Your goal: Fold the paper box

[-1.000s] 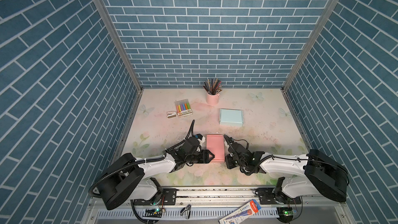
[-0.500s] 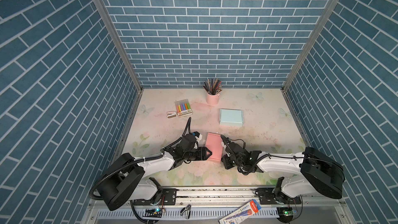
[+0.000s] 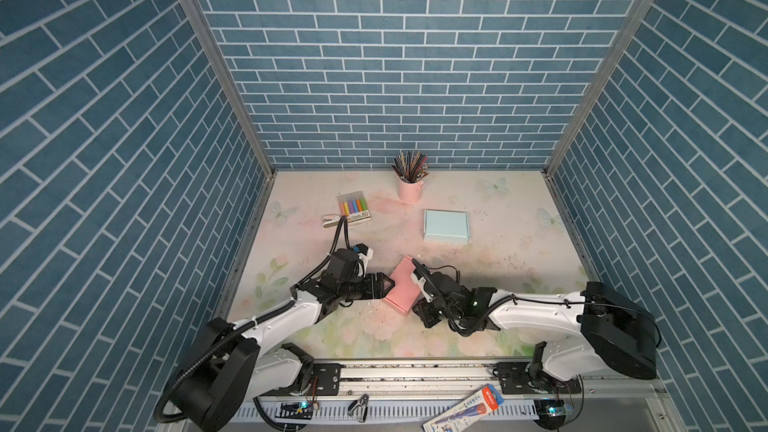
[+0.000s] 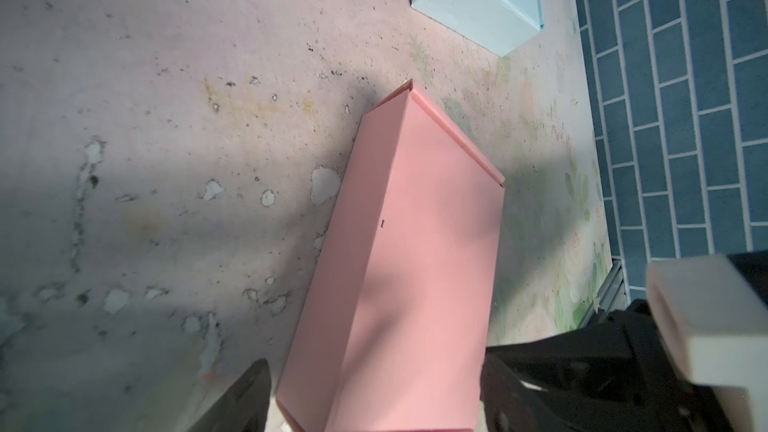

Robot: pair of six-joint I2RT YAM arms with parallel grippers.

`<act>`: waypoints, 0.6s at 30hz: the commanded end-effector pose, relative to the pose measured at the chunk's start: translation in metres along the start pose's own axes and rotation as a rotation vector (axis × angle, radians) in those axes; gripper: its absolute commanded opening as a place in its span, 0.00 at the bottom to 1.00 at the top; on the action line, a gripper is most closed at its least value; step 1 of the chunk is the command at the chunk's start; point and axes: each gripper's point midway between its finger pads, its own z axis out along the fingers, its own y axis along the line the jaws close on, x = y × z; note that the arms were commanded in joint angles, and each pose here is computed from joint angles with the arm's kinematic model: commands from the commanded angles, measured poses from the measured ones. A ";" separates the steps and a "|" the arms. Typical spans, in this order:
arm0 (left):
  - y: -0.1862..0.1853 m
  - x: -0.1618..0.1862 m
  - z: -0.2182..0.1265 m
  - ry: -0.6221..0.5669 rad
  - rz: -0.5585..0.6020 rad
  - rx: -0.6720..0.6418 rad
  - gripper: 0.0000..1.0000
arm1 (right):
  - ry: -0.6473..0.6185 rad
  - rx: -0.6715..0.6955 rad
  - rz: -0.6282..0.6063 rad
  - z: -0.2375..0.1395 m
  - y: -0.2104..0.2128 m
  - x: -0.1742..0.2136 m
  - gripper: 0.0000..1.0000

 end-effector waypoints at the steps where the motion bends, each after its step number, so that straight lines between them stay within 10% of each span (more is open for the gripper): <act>1: 0.005 0.004 -0.008 0.013 0.015 -0.039 0.81 | -0.004 0.026 -0.033 -0.015 -0.010 -0.009 0.25; 11: -0.008 0.016 -0.034 -0.025 -0.023 0.021 0.86 | -0.089 -0.014 0.046 -0.052 -0.043 -0.067 0.54; 18: -0.019 0.032 -0.037 -0.015 -0.030 0.045 0.88 | -0.066 -0.013 0.032 -0.045 -0.056 -0.098 0.58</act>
